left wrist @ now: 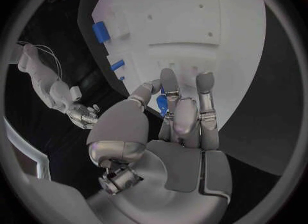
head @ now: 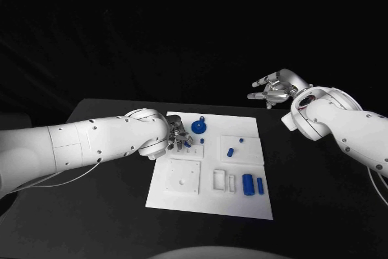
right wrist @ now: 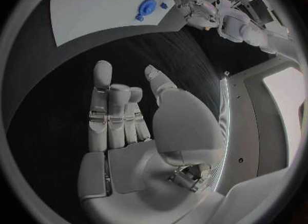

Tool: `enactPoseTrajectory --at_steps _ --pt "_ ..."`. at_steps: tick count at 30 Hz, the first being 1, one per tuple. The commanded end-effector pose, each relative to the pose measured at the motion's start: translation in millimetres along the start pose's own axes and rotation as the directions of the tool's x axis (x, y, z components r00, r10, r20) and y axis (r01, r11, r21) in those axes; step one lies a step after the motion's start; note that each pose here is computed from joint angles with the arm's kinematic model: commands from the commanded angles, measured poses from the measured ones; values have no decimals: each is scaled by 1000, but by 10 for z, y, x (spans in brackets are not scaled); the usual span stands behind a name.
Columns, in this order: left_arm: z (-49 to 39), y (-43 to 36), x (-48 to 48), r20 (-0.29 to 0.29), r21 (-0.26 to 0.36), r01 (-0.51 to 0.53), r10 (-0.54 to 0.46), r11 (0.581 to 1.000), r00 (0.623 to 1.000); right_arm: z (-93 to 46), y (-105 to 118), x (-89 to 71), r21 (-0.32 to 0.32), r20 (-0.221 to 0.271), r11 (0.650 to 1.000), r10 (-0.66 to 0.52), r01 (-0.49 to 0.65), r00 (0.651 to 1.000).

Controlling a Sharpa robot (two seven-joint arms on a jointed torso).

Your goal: Assemble the parts on the task board

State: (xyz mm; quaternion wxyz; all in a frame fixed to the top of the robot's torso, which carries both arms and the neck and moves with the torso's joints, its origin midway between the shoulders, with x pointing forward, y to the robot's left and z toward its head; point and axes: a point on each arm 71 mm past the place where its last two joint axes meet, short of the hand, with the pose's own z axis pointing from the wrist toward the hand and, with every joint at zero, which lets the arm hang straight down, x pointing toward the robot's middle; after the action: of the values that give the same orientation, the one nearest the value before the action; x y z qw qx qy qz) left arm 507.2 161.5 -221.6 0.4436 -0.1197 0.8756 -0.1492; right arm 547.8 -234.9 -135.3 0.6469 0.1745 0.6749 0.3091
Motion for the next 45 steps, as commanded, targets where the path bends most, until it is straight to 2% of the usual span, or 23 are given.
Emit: enactPoseTrajectory --at_steps 1,17,32,45 --pt "3 -1 15 6 -28 -15 15 1000 1000 9 12 0 -12 -6 1000 0 -1 1000" --pt "2 22 105 -1 -27 -15 15 1000 1000 16 13 1 -8 -13 1000 -2 1 1000" --pt "-5 13 138 -13 -20 -24 24 999 1000 20 12 15 -5 -27 1000 -4 3 1000" --pt "3 41 190 -32 -23 -30 29 999 999 23 14 22 -5 -32 1000 -4 4 999"
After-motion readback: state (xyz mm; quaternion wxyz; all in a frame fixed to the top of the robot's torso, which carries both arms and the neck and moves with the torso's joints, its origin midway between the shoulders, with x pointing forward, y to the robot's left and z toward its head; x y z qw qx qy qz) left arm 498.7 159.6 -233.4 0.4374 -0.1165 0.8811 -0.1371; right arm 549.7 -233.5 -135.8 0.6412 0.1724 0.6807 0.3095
